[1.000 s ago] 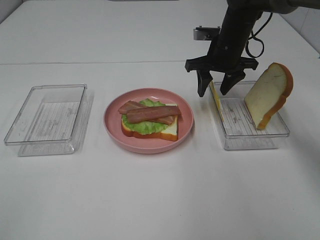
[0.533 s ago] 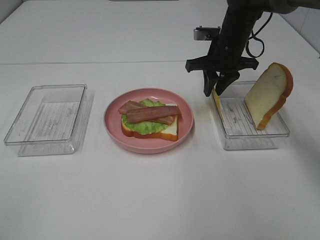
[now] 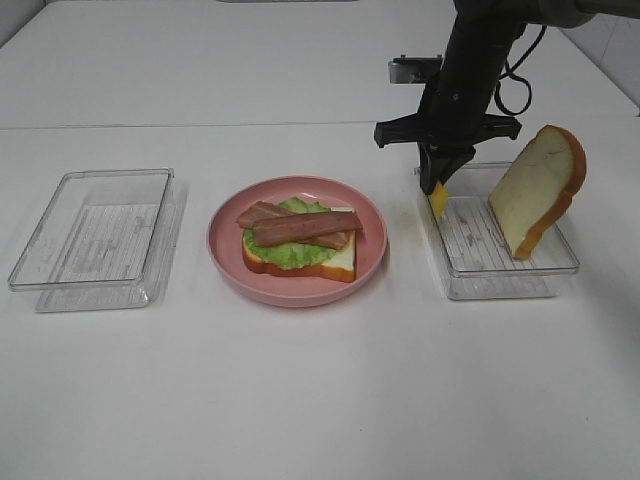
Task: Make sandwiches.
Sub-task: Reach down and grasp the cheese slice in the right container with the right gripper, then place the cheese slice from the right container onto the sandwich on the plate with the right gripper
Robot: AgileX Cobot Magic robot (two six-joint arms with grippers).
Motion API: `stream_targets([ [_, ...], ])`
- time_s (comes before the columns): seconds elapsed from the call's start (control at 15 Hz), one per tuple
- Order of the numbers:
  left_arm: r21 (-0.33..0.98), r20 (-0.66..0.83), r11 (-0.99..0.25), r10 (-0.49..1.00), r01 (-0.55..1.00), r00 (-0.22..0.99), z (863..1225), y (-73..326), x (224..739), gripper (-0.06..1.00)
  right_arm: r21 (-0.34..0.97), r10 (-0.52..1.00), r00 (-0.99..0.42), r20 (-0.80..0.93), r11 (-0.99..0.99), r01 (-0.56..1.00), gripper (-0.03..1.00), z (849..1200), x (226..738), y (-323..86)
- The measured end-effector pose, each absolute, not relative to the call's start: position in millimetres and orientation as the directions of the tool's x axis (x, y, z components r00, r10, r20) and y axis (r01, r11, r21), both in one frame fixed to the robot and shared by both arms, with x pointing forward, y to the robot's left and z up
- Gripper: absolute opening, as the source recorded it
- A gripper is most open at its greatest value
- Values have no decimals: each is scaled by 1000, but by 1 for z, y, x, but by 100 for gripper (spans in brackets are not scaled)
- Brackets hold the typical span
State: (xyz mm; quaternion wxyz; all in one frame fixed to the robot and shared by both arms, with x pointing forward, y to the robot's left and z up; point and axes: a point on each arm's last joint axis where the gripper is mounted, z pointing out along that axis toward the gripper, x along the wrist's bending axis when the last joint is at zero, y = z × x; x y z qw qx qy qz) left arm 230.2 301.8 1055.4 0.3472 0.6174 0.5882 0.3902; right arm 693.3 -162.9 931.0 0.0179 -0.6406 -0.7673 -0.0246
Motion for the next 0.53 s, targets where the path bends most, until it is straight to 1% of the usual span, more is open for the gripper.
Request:
stream_targets([
  [0.07, 888, 73, -67, 997, 455, 4, 1055, 302, 230, 87, 14, 982, -179, 59, 178, 984, 2, 931, 693, -163],
  [0.27, 888, 73, -67, 997, 455, 4, 1055, 302, 230, 87, 2, 982, -179, 58, 179, 984, 2, 935, 691, -163],
  [0.53, 888, 73, -67, 997, 455, 4, 1055, 302, 230, 87, 82, 981, -184, 67, 179, 980, 2, 978, 685, -165],
])
